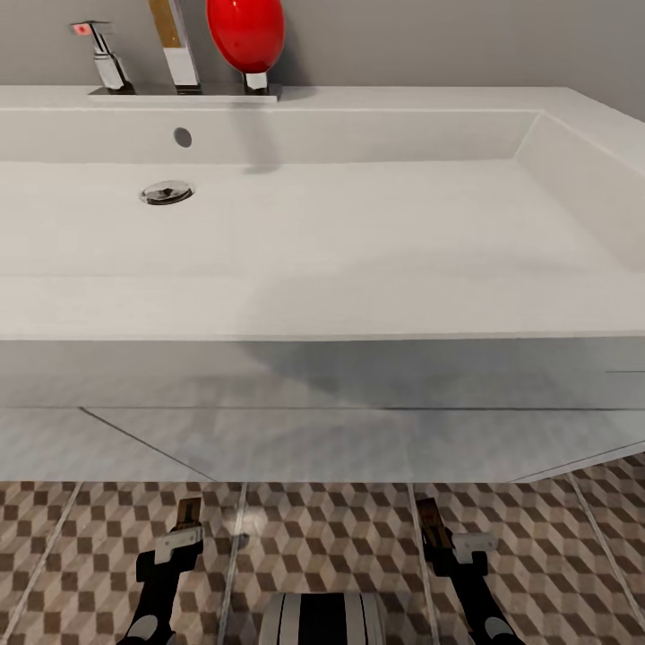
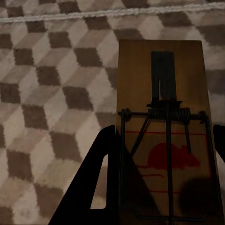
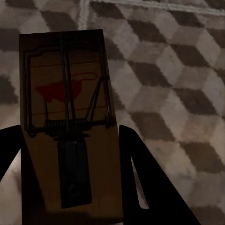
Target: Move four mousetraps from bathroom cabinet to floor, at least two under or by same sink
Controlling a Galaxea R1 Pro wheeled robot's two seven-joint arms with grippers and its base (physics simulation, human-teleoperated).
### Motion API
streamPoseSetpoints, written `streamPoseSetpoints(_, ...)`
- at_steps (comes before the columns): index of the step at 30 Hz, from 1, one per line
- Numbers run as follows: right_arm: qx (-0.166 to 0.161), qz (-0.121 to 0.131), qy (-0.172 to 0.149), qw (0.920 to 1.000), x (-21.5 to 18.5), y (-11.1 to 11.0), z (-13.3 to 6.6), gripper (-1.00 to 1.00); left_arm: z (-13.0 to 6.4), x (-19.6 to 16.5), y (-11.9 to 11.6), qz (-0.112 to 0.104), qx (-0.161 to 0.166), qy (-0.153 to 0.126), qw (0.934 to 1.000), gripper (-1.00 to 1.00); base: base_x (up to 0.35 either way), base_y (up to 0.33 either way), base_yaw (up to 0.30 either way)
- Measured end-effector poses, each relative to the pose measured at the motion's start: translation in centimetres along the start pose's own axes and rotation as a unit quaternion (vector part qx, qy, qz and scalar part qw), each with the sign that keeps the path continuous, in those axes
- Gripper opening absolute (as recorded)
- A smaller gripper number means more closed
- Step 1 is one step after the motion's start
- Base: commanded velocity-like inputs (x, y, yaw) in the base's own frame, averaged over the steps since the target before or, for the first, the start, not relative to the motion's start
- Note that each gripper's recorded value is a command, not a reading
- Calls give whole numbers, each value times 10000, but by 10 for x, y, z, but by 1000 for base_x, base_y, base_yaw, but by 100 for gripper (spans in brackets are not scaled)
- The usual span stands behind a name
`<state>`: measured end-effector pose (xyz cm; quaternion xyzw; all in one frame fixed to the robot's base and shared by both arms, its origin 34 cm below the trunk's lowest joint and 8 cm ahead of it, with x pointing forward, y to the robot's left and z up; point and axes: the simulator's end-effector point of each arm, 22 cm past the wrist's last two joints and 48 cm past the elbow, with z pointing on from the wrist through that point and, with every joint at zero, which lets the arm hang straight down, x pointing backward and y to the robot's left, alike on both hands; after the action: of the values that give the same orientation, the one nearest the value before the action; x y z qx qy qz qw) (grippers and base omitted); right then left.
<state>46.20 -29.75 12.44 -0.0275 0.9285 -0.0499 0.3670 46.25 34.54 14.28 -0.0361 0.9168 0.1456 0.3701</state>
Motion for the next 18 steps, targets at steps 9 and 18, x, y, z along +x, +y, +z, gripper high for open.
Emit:
streamPoseSetpoints(9, -5, -5, 0, 10000, 0, 0, 0, -100, 0, 0, 1, 2, -6, -5, 10000, -100, 0, 0, 0)
streamPoseSetpoints(18, -16, -14, 143, 9999, 16, 2, 1, -100, 1, 15, -1, 41, 0, 134, 9999, -100, 0, 0, 0)
